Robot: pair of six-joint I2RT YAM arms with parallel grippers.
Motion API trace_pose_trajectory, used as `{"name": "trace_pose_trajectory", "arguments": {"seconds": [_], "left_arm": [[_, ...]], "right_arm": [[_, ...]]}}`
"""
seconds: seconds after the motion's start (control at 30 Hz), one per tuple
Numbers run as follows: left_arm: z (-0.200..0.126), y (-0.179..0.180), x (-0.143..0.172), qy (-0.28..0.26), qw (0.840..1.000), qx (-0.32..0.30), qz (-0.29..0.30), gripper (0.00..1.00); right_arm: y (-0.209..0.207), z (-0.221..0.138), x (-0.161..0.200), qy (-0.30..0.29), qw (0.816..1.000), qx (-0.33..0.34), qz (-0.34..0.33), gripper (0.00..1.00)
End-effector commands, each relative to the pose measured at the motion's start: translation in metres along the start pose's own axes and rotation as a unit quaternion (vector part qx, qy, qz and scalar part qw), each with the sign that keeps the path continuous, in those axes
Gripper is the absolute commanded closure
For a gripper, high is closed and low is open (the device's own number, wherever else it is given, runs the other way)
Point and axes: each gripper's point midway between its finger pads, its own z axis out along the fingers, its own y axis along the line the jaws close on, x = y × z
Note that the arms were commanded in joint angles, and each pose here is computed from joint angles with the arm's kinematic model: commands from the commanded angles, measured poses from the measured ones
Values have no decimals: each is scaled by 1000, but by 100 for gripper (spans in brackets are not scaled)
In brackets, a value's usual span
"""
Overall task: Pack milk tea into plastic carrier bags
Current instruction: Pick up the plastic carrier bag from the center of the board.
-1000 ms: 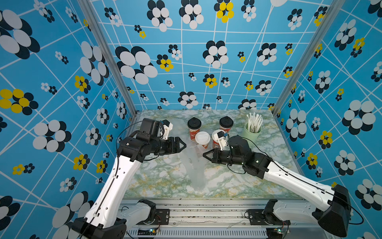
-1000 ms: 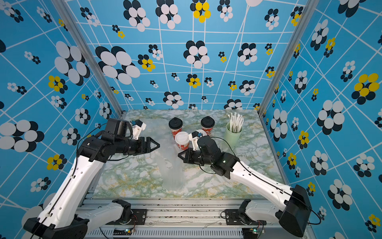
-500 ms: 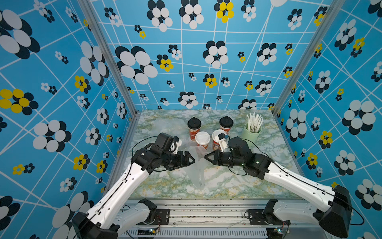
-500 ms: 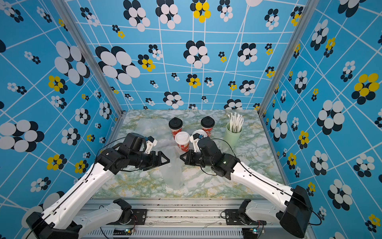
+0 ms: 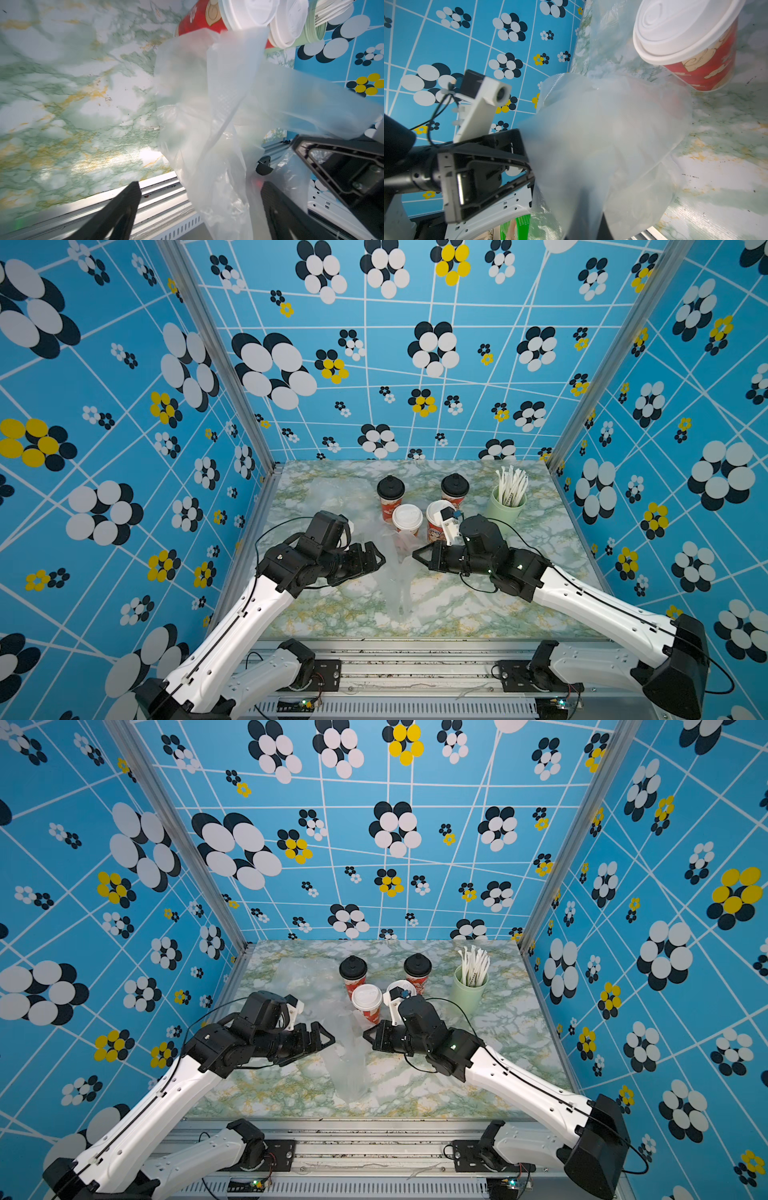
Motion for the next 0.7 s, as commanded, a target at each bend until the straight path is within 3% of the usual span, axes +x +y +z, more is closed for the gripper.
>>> {"name": "trace_pose_trajectory", "arguments": {"seconds": [0.0, 0.13, 0.27, 0.4, 0.5, 0.67], "left_arm": [[11, -29, 3, 11, 998, 64, 3, 15], [22, -38, 8, 22, 997, 74, 13, 35], [24, -35, 9, 23, 998, 62, 21, 66], [14, -20, 11, 23, 999, 12, 48, 88], [2, -4, 11, 24, 996, -47, 77, 99], [-14, 15, 8, 36, 984, -127, 119, 100]], "right_arm": [[5, -7, -2, -9, 1000, -1, -12, 100], [2, -6, -1, -7, 1000, 4, -11, 100], [-5, -10, -3, -8, 999, 30, -7, 100], [-19, -20, -3, -3, 996, 88, -11, 100], [-27, -32, -3, 5, 991, 131, -18, 100], [-44, -57, -8, 7, 975, 219, -31, 100]]}}
